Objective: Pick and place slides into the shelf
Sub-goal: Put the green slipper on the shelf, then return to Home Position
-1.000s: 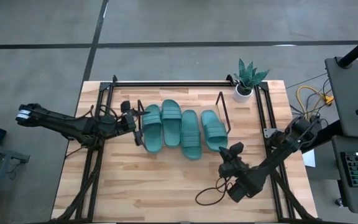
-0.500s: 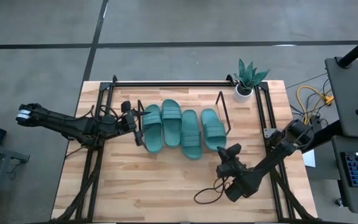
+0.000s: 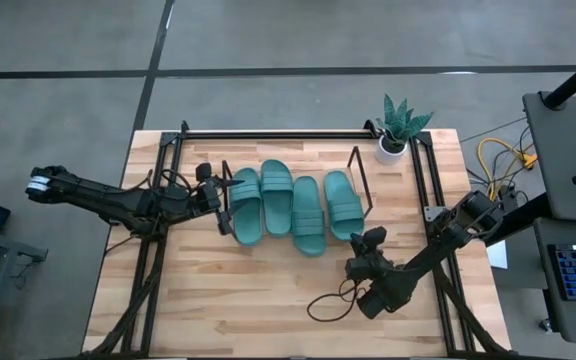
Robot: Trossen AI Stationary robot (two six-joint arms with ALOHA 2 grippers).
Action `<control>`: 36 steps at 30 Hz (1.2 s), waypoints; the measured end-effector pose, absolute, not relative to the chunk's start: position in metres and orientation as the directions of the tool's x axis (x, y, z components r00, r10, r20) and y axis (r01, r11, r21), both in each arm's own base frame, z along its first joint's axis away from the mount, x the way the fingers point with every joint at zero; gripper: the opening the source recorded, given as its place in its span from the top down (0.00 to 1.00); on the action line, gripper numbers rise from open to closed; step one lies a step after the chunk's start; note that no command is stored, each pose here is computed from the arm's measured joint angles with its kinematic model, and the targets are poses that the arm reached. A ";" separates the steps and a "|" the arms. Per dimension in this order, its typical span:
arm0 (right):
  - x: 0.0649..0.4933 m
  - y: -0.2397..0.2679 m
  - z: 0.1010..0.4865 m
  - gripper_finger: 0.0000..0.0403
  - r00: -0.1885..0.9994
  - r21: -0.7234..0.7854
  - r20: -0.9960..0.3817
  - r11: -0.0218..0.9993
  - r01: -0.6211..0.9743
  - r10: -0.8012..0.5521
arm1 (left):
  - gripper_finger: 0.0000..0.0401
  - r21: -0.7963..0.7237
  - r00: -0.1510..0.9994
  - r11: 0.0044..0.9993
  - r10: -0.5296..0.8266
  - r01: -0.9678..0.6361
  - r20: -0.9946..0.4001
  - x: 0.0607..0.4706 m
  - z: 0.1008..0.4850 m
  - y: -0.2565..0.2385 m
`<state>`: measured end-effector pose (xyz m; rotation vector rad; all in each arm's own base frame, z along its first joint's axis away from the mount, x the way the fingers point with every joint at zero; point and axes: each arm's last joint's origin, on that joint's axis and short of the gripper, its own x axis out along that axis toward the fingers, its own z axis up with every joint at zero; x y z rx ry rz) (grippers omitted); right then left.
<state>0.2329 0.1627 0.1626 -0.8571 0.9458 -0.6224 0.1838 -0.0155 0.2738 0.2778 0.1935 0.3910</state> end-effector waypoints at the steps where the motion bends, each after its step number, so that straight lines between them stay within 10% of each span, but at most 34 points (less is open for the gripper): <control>1: 0.233 0.163 0.162 0.81 0.451 -0.836 -0.450 0.541 0.090 -0.771 | 0.42 0.301 0.907 0.888 0.400 -0.348 -0.130 0.184 0.274 -0.016; 22: 0.264 0.152 0.174 0.46 0.267 -0.585 -0.742 0.788 0.191 -0.615 | 0.42 0.304 0.907 0.889 0.397 -0.343 -0.137 0.185 0.273 -0.016; 36: 0.289 0.171 0.211 0.42 0.493 -0.624 -0.603 0.756 0.199 -0.627 | 0.42 0.289 0.929 0.909 0.346 -0.299 -0.128 0.185 0.274 -0.017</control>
